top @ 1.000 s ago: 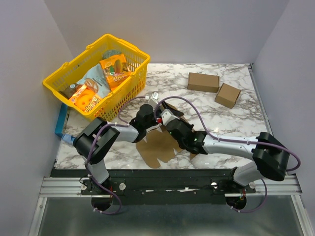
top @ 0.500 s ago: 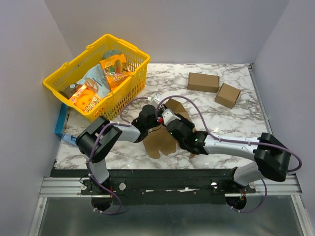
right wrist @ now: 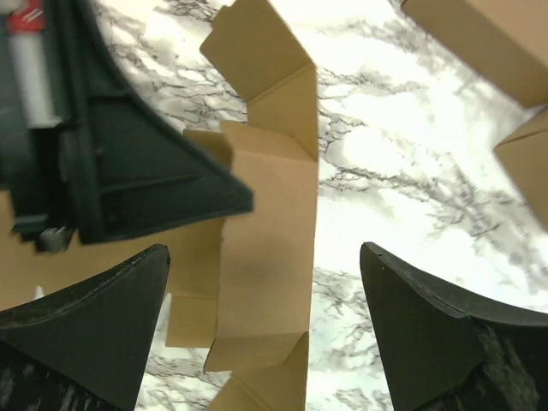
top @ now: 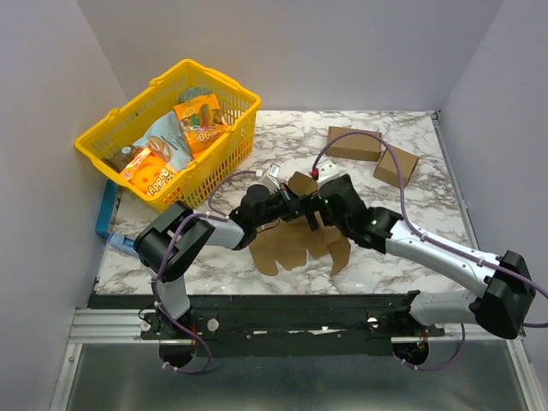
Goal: Fold the paper box
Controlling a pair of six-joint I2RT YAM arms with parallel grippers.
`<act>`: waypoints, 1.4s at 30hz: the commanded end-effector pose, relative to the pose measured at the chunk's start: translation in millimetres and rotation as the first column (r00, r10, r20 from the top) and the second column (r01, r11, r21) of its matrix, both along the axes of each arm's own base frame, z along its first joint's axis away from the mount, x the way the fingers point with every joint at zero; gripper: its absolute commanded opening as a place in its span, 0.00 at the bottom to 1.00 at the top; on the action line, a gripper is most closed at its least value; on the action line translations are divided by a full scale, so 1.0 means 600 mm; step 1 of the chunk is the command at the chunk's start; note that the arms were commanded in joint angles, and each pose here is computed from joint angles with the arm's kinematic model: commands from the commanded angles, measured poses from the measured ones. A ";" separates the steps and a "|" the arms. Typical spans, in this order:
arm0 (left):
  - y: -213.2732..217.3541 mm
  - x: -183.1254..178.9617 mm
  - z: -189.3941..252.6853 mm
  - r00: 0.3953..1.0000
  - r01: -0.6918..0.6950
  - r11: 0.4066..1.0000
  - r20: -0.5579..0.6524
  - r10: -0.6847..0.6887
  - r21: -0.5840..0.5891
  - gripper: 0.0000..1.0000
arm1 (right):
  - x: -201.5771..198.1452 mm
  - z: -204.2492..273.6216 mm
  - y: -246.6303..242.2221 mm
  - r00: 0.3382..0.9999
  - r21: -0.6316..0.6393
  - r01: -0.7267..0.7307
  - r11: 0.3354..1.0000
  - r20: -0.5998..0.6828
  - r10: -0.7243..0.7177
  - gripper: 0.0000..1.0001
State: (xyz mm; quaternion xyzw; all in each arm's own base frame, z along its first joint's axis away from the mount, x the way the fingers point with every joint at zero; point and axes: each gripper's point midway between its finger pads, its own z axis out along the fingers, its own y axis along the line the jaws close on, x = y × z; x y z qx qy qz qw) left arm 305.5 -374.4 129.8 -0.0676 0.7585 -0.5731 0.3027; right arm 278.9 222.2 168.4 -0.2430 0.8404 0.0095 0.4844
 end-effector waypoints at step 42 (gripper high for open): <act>0.019 -0.016 -0.009 0.998 -0.036 0.999 0.060 0.034 0.039 0.00 | -0.062 -0.044 -0.021 0.929 0.282 0.082 0.956 -0.370 0.029 1.00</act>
